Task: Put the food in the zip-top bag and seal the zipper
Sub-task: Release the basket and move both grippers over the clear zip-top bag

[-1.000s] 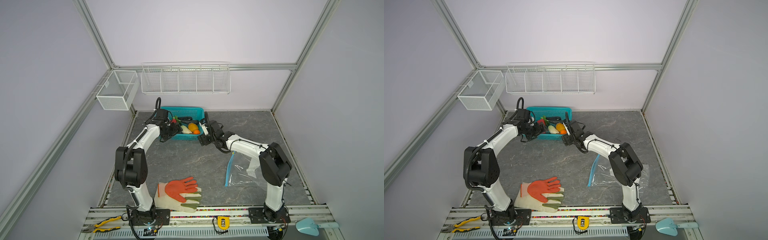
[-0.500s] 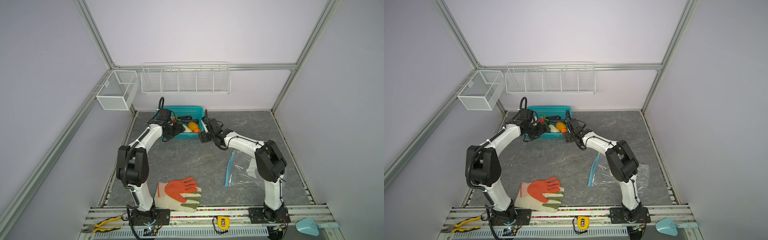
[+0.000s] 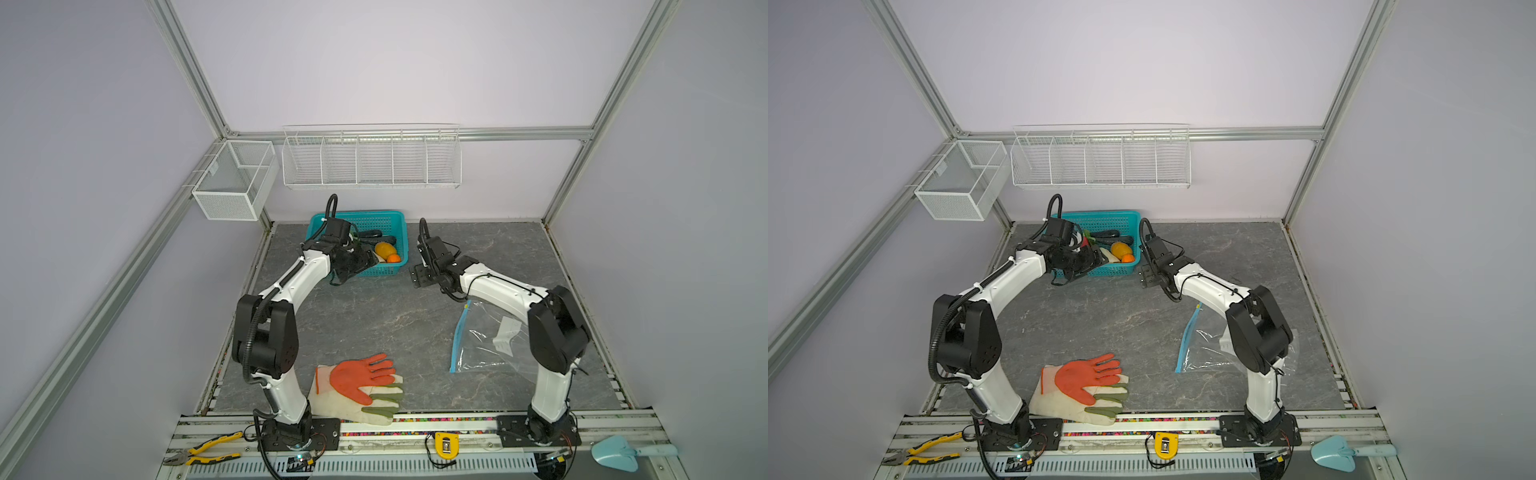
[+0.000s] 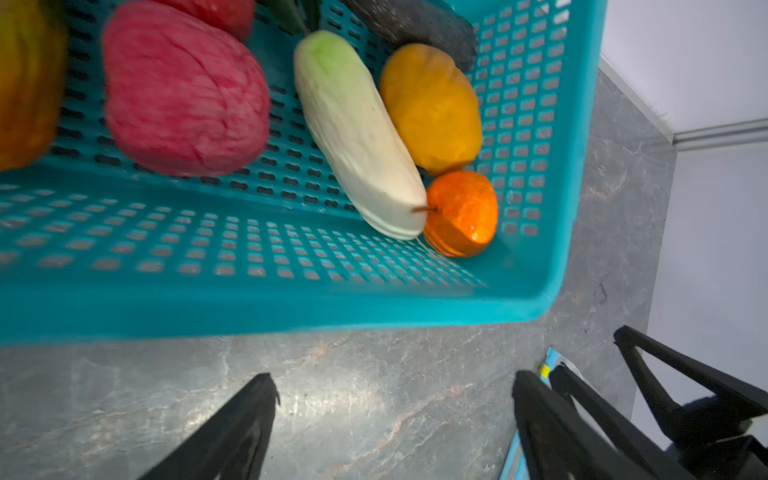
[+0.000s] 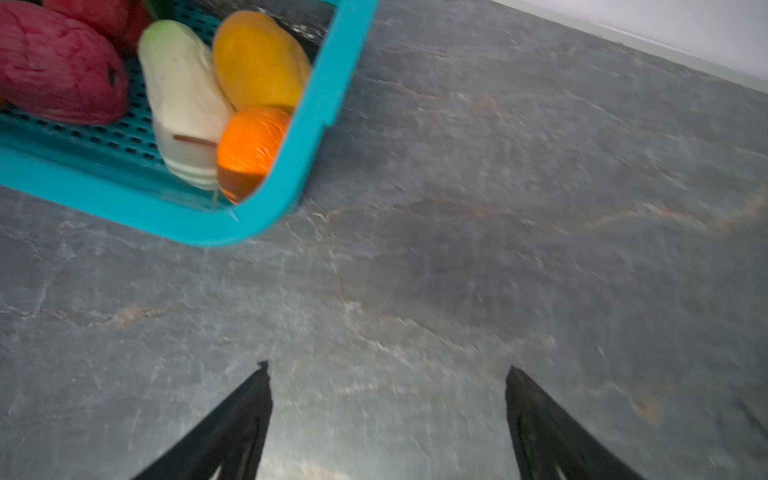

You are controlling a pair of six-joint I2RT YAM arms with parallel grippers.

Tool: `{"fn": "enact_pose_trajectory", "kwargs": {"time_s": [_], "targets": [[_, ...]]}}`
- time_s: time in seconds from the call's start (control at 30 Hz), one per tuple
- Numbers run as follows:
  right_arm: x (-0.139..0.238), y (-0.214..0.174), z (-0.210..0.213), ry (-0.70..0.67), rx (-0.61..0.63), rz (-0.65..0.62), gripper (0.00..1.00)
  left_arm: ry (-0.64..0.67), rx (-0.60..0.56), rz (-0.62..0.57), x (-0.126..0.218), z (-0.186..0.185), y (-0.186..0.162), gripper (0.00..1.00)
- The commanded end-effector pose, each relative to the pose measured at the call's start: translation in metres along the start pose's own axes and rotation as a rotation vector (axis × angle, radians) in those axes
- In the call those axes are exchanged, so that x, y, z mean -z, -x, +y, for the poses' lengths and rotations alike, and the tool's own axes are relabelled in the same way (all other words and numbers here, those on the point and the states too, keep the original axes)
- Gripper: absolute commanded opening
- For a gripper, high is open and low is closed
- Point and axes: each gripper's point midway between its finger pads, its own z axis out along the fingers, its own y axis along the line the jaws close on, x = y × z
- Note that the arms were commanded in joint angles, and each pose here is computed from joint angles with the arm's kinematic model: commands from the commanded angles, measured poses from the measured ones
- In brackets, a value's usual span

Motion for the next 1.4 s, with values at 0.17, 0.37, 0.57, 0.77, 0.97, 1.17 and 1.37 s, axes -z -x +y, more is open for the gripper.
{"fn": "enact_pose_trajectory", "kwargs": {"time_s": [0.17, 0.37, 0.57, 0.77, 0.97, 1.17, 1.37], "targets": [[0.091, -0.077, -0.073, -0.21, -0.235, 0.134, 0.92, -0.141, -0.127, 0.05, 0.008, -0.069, -0.042, 0.87], [0.139, -0.129, -0.112, -0.299, -0.332, 0.161, 0.97, -0.282, -0.29, 0.195, -0.01, -0.139, -0.099, 0.74], [0.151, -0.173, -0.143, -0.347, -0.436, 0.227, 0.99, -0.359, -0.459, 0.301, -0.015, -0.185, -0.154, 0.72], [0.153, -0.199, -0.152, -0.353, -0.527, 0.25, 0.97, -0.399, -0.562, 0.424, -0.03, -0.209, -0.198, 0.64], [0.134, -0.217, -0.162, -0.321, -0.653, 0.25, 0.92, -0.355, -0.631, 0.522, -0.055, -0.205, -0.224, 0.48], [0.105, -0.223, -0.156, -0.264, -0.708, 0.29, 0.91, -0.336, -0.635, 0.552, -0.066, -0.197, -0.232, 0.47], [0.085, -0.224, -0.151, -0.25, -0.683, 0.314, 0.91, -0.323, -0.566, 0.556, -0.078, -0.183, -0.225, 0.47]]}}
